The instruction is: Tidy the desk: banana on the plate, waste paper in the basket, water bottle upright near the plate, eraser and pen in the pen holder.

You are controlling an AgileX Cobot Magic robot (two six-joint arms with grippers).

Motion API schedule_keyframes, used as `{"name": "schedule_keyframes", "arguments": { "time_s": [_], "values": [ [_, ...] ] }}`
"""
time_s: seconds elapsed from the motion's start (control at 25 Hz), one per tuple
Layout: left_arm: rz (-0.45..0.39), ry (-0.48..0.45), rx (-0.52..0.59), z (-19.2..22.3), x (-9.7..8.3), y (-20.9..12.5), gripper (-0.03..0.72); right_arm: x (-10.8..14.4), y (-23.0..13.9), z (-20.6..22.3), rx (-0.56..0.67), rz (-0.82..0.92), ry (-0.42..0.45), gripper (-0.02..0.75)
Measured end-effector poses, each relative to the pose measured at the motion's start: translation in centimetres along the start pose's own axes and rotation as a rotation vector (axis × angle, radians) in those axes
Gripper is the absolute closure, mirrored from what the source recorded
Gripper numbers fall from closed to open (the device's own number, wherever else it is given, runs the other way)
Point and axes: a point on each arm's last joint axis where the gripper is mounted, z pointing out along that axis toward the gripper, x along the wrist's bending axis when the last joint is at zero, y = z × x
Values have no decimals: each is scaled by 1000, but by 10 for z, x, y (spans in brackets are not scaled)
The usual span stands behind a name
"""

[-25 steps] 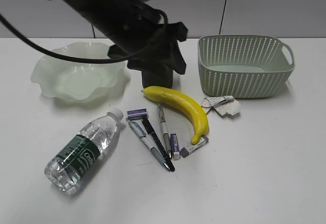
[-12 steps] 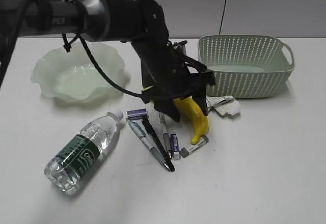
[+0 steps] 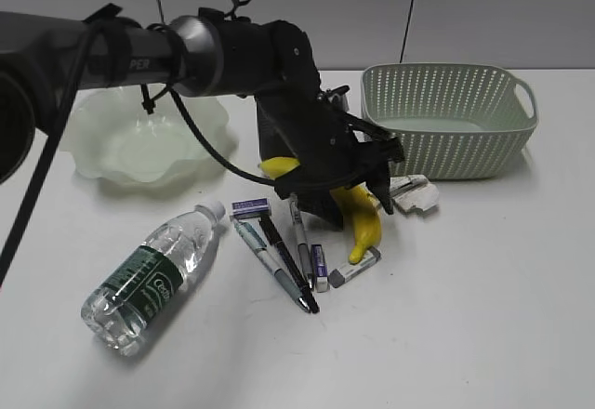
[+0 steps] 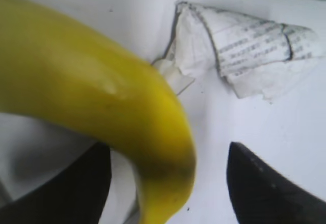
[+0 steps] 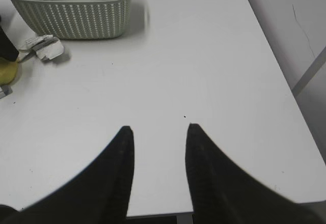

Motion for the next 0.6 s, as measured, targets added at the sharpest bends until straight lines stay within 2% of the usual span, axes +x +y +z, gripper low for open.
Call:
{"name": "schedule_keyframes", "arguments": {
  "time_s": [0.2,0.28,0.36,0.6],
  "values": [
    [0,-6,7,11,-2,-2,171,0,0,0,0,0,0,451],
    [-2,-7,5,12,-2,-1,232,0,0,0,0,0,0,451],
    [-13,-13,4,14,-2,0,361,0,0,0,0,0,0,451],
    [-4,-30,3,10,-9,3,366,0,0,0,0,0,0,451]
  ]
}}
